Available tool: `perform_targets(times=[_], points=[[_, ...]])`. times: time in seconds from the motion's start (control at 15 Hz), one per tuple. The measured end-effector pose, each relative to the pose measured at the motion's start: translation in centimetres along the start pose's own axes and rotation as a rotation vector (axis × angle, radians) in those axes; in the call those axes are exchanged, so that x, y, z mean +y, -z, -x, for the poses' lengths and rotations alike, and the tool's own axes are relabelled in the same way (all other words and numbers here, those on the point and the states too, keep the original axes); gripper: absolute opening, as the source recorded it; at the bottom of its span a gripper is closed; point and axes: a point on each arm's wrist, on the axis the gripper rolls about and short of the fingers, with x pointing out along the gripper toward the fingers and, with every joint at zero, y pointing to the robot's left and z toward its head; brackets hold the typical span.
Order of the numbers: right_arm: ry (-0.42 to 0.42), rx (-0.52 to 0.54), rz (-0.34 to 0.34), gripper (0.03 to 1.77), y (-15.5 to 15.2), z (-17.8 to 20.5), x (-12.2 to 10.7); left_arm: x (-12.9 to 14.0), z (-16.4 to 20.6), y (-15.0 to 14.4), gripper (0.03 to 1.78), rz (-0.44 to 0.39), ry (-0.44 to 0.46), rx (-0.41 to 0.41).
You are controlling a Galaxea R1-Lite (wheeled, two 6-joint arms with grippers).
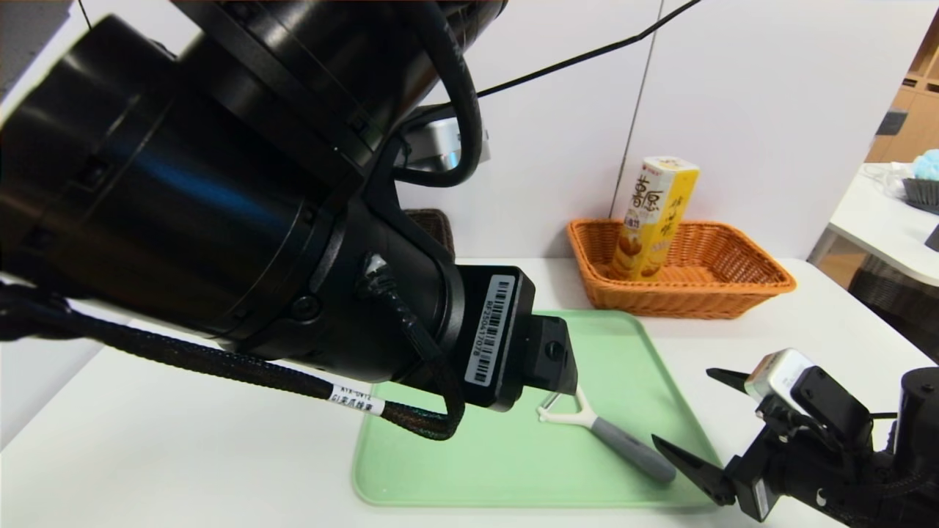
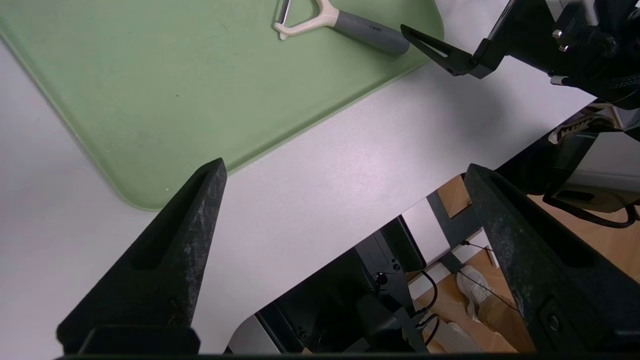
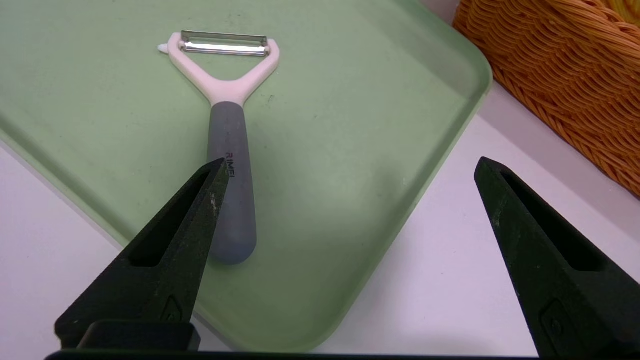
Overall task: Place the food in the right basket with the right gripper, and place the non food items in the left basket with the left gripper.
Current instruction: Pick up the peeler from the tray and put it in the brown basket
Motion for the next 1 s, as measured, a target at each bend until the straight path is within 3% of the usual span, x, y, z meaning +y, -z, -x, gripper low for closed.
perform_targets(times=[0.4, 1.0], points=[[0.005, 0.023, 0.089, 1.69, 0.3, -0.4, -0.2, -0.1, 0.0, 0.1, 1.69, -0.002, 0.003, 0.001], [0.015, 0.093, 0.109, 1.69, 1.3, -1.3, -0.5, -0.1, 0.3, 0.2, 1.69, -0.002, 0.008, 0.001]])
